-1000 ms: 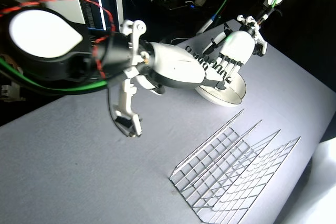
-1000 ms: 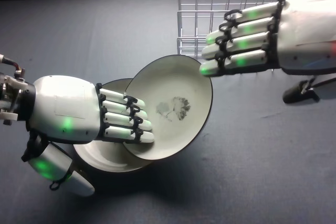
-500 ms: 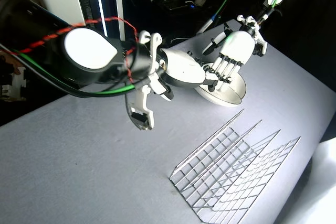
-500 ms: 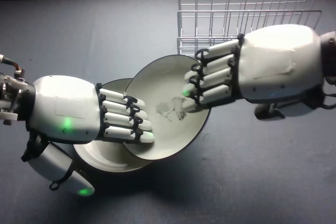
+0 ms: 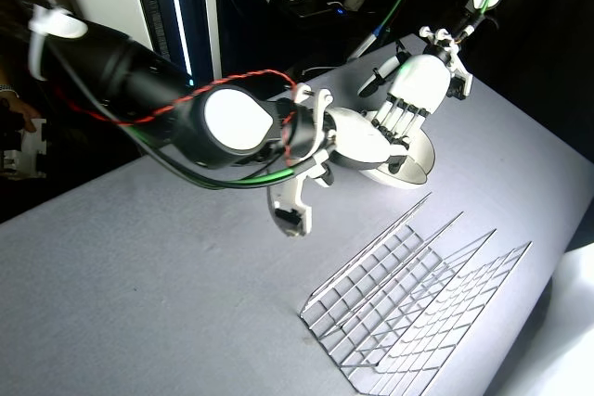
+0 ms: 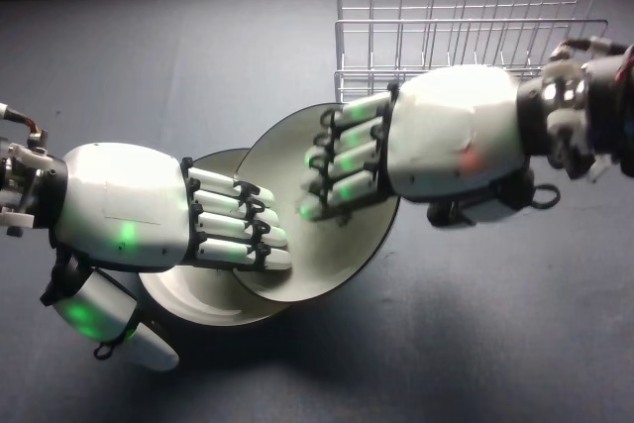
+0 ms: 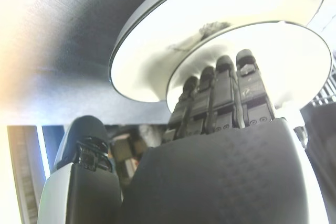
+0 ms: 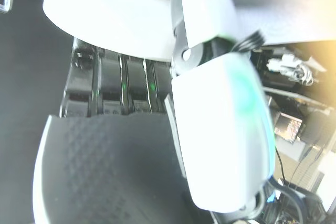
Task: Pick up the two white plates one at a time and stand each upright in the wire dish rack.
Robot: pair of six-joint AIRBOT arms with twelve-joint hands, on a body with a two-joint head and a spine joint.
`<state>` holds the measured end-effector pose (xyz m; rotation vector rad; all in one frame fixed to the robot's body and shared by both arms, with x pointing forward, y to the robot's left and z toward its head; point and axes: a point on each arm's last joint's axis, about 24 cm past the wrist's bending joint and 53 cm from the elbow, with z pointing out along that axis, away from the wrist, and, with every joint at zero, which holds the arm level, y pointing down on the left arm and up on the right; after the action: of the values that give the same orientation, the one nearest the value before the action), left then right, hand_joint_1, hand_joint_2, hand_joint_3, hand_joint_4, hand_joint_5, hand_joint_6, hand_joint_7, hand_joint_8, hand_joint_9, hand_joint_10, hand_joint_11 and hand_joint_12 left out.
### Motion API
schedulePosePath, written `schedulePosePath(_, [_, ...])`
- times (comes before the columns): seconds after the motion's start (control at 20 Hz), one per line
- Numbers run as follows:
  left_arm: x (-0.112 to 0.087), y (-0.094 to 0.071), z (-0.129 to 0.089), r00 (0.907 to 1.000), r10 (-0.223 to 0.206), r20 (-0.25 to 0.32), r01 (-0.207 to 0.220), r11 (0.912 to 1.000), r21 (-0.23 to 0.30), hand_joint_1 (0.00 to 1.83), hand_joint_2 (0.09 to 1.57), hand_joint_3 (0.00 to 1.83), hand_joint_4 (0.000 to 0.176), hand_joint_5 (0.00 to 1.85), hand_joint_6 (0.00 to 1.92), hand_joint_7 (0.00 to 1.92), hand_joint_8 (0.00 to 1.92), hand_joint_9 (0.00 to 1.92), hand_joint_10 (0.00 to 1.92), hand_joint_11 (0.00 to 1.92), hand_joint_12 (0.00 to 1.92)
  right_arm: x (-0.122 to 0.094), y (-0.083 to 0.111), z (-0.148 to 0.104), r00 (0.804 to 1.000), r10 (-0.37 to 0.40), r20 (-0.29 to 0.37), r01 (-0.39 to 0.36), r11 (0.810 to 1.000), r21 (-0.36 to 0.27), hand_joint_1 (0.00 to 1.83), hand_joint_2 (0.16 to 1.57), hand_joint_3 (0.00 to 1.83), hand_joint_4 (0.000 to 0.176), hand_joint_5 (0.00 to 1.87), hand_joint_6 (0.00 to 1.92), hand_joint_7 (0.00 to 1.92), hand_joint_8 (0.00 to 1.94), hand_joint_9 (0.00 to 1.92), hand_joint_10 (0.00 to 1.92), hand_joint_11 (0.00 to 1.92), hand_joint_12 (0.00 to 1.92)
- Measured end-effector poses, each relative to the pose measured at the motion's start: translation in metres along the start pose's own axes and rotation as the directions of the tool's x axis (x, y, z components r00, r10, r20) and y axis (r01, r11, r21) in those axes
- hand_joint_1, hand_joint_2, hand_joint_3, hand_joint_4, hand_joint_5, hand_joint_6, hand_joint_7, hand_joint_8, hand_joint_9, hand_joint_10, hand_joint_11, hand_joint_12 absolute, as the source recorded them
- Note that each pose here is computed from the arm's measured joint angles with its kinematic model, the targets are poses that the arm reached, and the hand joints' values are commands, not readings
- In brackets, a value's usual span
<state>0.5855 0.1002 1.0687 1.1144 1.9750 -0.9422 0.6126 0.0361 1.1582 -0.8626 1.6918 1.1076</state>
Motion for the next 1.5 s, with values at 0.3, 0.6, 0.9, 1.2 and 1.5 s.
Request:
schedulePosePath(0.3, [0.001, 0.001, -0.001, 1.0000, -0.002, -0.001, 0.002, 1.0000, -0.001, 0.00, 1.17, 0.00, 0.000, 0.02, 0.00, 0.00, 0.00, 0.00, 0.00, 0.00, 0.00, 0.017, 0.007, 0.014, 0.999, 0.023, -0.022, -0.024, 1.000, -0.017, 1.37, 1.04, 0.00, 0.000, 0.35, 0.01, 0.27, 0.00, 0.24, 0.01, 0.00, 0.97])
schedulePosePath(0.6, [0.001, 0.002, -0.001, 1.0000, -0.003, -0.001, 0.003, 1.0000, -0.001, 0.00, 1.18, 0.00, 0.000, 0.00, 0.00, 0.00, 0.00, 0.00, 0.00, 0.00, 0.00, 0.016, -0.003, 0.023, 1.000, 0.025, -0.017, -0.025, 1.000, -0.010, 1.36, 1.05, 0.00, 0.000, 0.37, 0.00, 0.30, 0.00, 0.29, 0.01, 0.00, 0.99])
schedulePosePath(0.9, [0.001, 0.002, -0.001, 1.0000, -0.003, -0.001, 0.003, 1.0000, 0.000, 0.00, 1.18, 0.00, 0.000, 0.02, 0.00, 0.00, 0.00, 0.00, 0.00, 0.00, 0.00, 0.011, -0.010, 0.029, 1.000, 0.023, -0.006, -0.023, 1.000, -0.005, 1.37, 1.06, 0.00, 0.000, 0.37, 0.00, 0.30, 0.00, 0.28, 0.00, 0.00, 1.02])
schedulePosePath(1.2, [0.000, 0.004, -0.001, 1.0000, -0.009, 0.000, 0.009, 1.0000, -0.001, 0.00, 1.18, 0.00, 0.000, 0.01, 0.00, 0.00, 0.00, 0.00, 0.00, 0.00, 0.00, 0.011, -0.012, 0.031, 1.000, 0.025, -0.005, -0.025, 1.000, 0.002, 1.39, 1.05, 0.00, 0.000, 0.43, 0.01, 0.36, 0.01, 0.34, 0.02, 0.00, 1.09])
schedulePosePath(1.5, [0.000, 0.006, -0.002, 0.9999, -0.015, 0.002, 0.015, 0.9999, -0.004, 0.00, 1.18, 0.00, 0.000, 0.01, 0.00, 0.00, 0.00, 0.00, 0.00, 0.00, 0.00, 0.009, -0.011, 0.033, 0.999, 0.040, 0.003, -0.040, 0.999, -0.001, 1.23, 1.17, 0.00, 0.000, 0.79, 1.03, 0.94, 0.79, 0.90, 0.06, 0.52, 1.10])
